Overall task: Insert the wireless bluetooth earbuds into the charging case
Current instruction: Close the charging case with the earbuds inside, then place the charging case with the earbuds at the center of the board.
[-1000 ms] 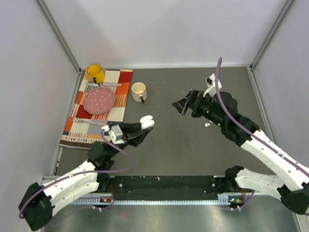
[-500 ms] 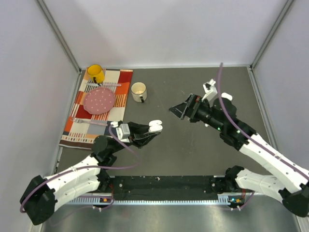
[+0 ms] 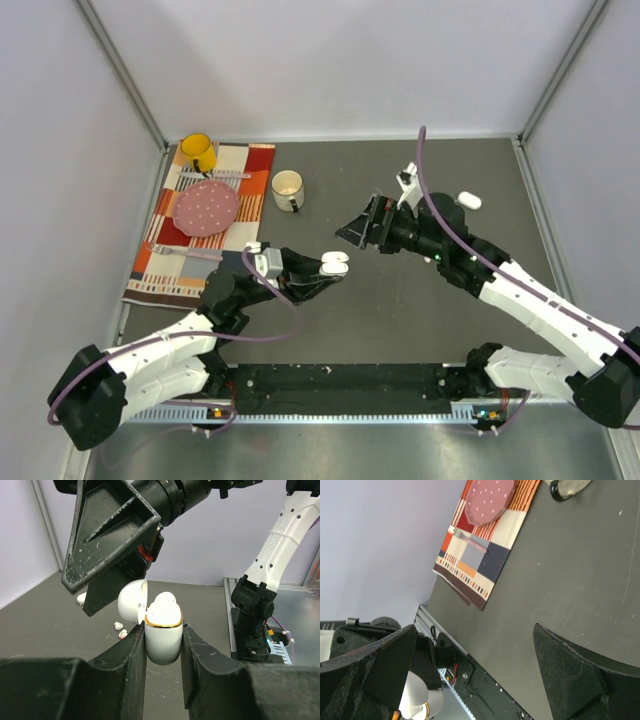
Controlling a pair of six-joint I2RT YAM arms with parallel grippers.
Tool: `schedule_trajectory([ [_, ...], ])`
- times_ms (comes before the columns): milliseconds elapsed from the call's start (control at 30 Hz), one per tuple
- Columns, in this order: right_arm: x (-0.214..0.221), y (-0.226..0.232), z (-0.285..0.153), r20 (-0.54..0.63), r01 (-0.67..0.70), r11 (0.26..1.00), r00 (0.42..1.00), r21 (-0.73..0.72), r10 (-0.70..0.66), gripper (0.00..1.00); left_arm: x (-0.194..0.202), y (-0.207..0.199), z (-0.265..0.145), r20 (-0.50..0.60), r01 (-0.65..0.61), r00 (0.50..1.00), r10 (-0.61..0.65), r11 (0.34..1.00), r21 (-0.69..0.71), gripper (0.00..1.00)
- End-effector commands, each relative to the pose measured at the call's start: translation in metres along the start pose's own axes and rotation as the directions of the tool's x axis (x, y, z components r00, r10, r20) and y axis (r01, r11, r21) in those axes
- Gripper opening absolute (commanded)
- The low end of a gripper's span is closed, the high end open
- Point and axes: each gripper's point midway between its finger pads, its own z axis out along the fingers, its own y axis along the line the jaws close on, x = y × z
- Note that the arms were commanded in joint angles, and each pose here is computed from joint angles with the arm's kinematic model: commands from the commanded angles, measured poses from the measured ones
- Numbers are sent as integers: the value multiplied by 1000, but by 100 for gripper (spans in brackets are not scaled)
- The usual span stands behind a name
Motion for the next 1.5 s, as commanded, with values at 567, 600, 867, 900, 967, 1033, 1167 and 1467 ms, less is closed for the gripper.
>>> schedule_trajectory([
  [567,10,-32,-36,96,85,973,990,216,-108,99,-17,28,10,46,88,996,-82,984,-155,0],
  [600,-2,-40,-45,162,62,962,981,267,-108,99,-19,33,11,48,136,990,-129,973,-185,0],
  [867,-12,-68,-71,248,-2,924,963,382,-100,99,30,80,8,-87,361,886,-455,795,-487,0],
  [900,-12,-71,-72,250,-9,921,964,391,-96,99,30,84,10,-65,415,859,-507,766,-490,0],
  [967,-10,-75,-73,245,-22,915,966,402,-84,99,49,94,10,-46,504,787,-616,684,-527,0],
  [1033,-11,-78,-75,248,-30,910,965,413,-81,99,54,101,15,-48,551,744,-667,652,-520,0],
  [1167,-13,-80,-79,261,-42,908,962,417,-76,99,92,112,27,-87,625,627,-774,566,-537,0],
  [1467,-16,-89,-92,284,-51,899,955,435,-83,99,145,137,52,-59,707,465,-883,410,-576,0],
])
